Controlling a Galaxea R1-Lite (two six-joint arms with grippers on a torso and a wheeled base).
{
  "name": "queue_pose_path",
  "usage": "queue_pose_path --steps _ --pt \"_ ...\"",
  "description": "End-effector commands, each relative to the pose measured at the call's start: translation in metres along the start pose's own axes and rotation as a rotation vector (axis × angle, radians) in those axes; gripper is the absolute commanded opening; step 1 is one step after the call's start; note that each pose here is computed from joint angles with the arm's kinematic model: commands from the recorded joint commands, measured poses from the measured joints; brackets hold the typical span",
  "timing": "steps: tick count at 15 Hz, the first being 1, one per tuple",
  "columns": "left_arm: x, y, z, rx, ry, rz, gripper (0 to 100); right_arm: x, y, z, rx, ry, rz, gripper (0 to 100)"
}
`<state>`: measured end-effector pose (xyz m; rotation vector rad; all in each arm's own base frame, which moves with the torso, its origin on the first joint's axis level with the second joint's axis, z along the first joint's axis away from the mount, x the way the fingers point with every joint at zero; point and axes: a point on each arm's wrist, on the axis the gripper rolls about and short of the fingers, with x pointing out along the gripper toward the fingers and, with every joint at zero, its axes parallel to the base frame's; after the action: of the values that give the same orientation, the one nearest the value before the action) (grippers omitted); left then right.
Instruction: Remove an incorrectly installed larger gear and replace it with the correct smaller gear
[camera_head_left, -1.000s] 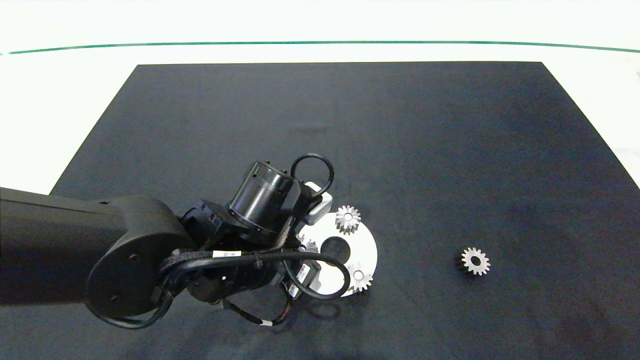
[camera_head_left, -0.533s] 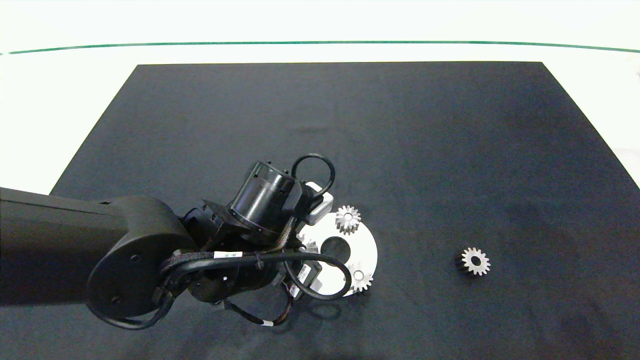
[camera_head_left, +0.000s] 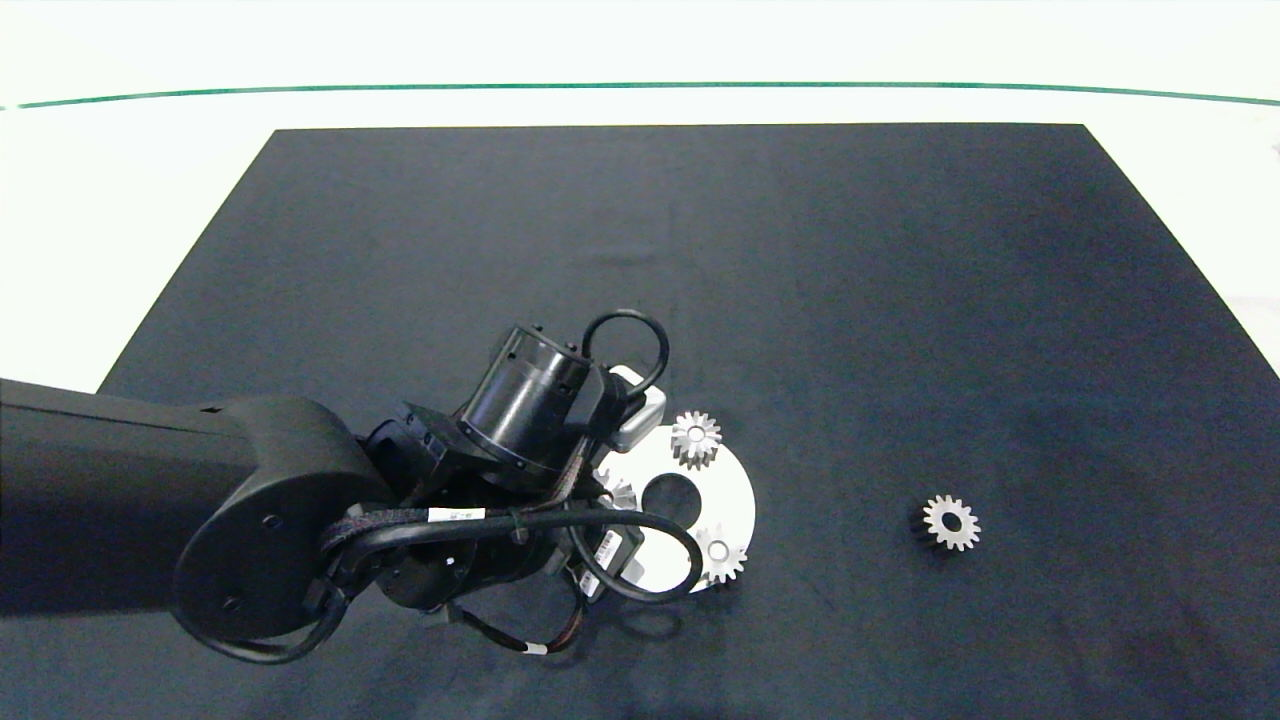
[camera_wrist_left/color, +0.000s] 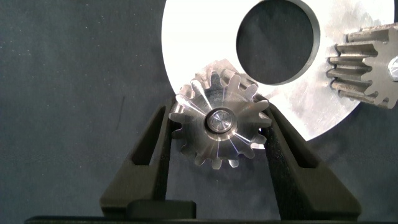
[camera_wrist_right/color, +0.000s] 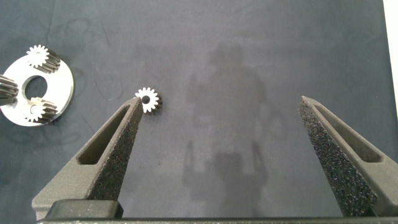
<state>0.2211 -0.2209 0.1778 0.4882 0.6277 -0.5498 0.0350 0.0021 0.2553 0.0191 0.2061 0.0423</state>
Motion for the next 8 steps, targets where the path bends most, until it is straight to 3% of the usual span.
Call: queue_pose_path --steps 1,8 --pt "0.0001 -0.0035 0.0001 0.010 0.003 -0.006 28 0.0003 0.0001 -0.0001 0.000 0.003 0.002 100" --pt "-0.0044 -0.0018 0.0038 0.003 -0.016 -0.004 28 -0.0001 0.0000 -0.0002 0.000 0.001 0.000 100"
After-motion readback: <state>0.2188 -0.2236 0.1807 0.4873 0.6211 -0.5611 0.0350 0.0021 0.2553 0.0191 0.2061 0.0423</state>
